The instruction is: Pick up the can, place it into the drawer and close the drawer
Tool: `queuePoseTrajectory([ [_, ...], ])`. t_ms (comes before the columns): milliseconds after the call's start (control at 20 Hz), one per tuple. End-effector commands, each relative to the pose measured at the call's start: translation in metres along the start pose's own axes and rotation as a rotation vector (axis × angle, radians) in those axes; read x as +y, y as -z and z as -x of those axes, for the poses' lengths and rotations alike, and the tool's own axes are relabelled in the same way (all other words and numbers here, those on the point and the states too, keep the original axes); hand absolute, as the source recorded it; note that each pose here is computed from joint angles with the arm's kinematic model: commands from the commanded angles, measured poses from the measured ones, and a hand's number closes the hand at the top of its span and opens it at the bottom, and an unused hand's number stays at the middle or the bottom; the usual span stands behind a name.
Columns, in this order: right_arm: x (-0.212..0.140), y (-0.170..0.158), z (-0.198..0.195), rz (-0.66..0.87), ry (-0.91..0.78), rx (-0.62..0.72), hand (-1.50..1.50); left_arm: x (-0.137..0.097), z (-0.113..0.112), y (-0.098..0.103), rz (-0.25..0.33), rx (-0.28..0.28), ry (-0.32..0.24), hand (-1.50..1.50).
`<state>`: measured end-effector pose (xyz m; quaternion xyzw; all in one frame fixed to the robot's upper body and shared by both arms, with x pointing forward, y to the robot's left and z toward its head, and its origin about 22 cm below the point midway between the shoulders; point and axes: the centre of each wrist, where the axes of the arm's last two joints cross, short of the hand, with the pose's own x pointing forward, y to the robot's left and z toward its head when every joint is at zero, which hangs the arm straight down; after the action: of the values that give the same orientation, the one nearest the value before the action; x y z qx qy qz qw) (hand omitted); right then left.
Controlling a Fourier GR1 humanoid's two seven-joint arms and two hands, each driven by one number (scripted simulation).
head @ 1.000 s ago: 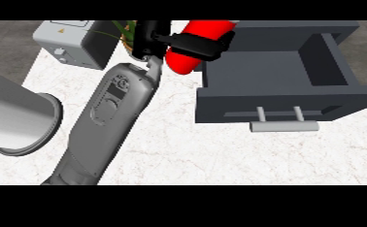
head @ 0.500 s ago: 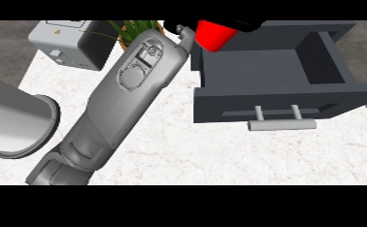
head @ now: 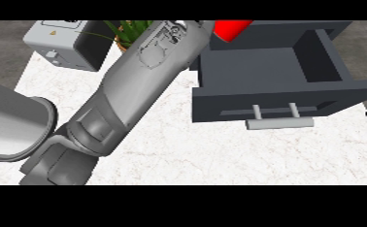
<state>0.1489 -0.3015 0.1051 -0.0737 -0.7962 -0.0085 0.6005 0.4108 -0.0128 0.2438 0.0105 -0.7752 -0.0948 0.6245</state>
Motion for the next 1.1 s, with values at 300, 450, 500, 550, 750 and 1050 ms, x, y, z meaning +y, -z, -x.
queuePoseTrajectory([
  [300, 0.002, 0.01, 0.016, -0.014, 0.006, 0.005, -1.5, -0.016, 0.01, 0.004, -0.019, 0.043, 0.063, 1.5],
  [450, 0.012, 0.021, 0.008, -0.029, 0.003, -0.008, -1.5, -0.008, 0.027, 0.009, -0.033, 0.043, 0.078, 1.5],
  [500, -0.001, 0.025, 0.002, -0.025, -0.024, 0.004, -1.5, -0.008, 0.022, 0.011, -0.035, 0.009, 0.099, 1.5],
  [550, 0.0, 0.011, 0.006, -0.014, -0.008, -0.007, -1.5, -0.006, 0.024, 0.014, -0.033, 0.025, 0.109, 1.5],
  [750, 0.002, 0.024, -0.004, -0.025, -0.004, -0.018, -1.5, -0.002, 0.053, 0.008, -0.091, 0.02, 0.123, 1.5],
  [1050, 0.01, 0.026, -0.005, -0.031, -0.011, -0.009, -1.5, -0.007, 0.057, 0.006, -0.064, 0.028, 0.176, 1.5],
])
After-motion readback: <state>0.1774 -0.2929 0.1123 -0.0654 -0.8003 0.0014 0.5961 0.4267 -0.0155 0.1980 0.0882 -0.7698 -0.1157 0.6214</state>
